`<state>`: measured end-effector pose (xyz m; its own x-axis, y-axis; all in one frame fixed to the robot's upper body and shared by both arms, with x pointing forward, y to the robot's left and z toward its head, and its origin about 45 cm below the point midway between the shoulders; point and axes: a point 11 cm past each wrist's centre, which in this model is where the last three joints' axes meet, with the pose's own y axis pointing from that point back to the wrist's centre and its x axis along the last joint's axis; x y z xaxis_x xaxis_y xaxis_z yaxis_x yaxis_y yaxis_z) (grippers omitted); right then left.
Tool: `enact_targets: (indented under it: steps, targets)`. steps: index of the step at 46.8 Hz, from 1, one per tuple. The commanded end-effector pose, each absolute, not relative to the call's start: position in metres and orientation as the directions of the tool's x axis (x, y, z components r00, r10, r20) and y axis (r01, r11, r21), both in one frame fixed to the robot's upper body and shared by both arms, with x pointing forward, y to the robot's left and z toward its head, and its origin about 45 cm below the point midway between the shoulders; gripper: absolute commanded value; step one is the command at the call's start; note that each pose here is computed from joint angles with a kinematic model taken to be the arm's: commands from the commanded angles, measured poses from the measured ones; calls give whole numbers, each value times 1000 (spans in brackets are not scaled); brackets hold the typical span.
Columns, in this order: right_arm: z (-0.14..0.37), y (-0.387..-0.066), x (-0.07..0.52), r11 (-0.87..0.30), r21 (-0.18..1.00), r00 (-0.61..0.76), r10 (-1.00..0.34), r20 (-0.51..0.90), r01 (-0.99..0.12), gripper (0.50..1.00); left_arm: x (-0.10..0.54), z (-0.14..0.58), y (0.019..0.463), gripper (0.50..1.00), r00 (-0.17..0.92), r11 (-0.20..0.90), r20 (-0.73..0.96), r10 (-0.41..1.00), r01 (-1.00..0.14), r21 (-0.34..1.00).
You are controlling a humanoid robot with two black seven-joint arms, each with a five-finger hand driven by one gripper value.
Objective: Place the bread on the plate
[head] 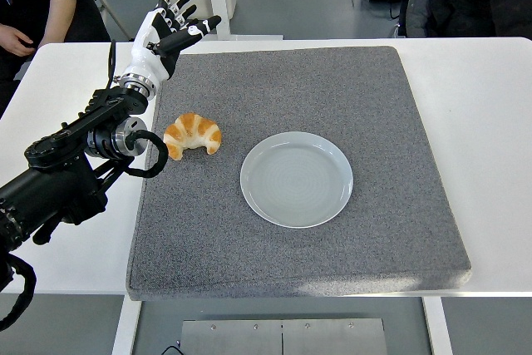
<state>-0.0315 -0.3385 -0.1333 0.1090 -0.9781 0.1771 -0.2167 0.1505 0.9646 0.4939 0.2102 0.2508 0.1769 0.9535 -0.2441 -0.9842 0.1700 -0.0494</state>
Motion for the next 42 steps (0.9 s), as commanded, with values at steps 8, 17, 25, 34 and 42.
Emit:
enact_targets:
  steps: [8, 17, 25, 34, 42]
  targets:
    - [-133, -339, -31, 152, 964, 108, -978, 179, -217, 1000, 492, 248, 204, 972, 185, 180, -248, 951, -983, -44]
    - [-133, -339, -33, 152, 965, 108, -978, 178, -214, 1000, 493, 248, 204, 971, 186, 180, -253, 950, -983, -46]
    - [-133, -339, -33, 152, 965, 108, -978, 178, -214, 1000, 492, 247, 202, 972, 190, 185, -255, 948, -982, -44]
    - [-133, -339, -33, 154, 965, 106, -978, 180, -214, 1000, 489, 244, 191, 971, 225, 221, -278, 934, -974, -45]
    - [-133, -340, -38, 157, 966, 106, -978, 182, -207, 1000, 488, 244, 191, 972, 246, 241, -298, 922, -969, -55]
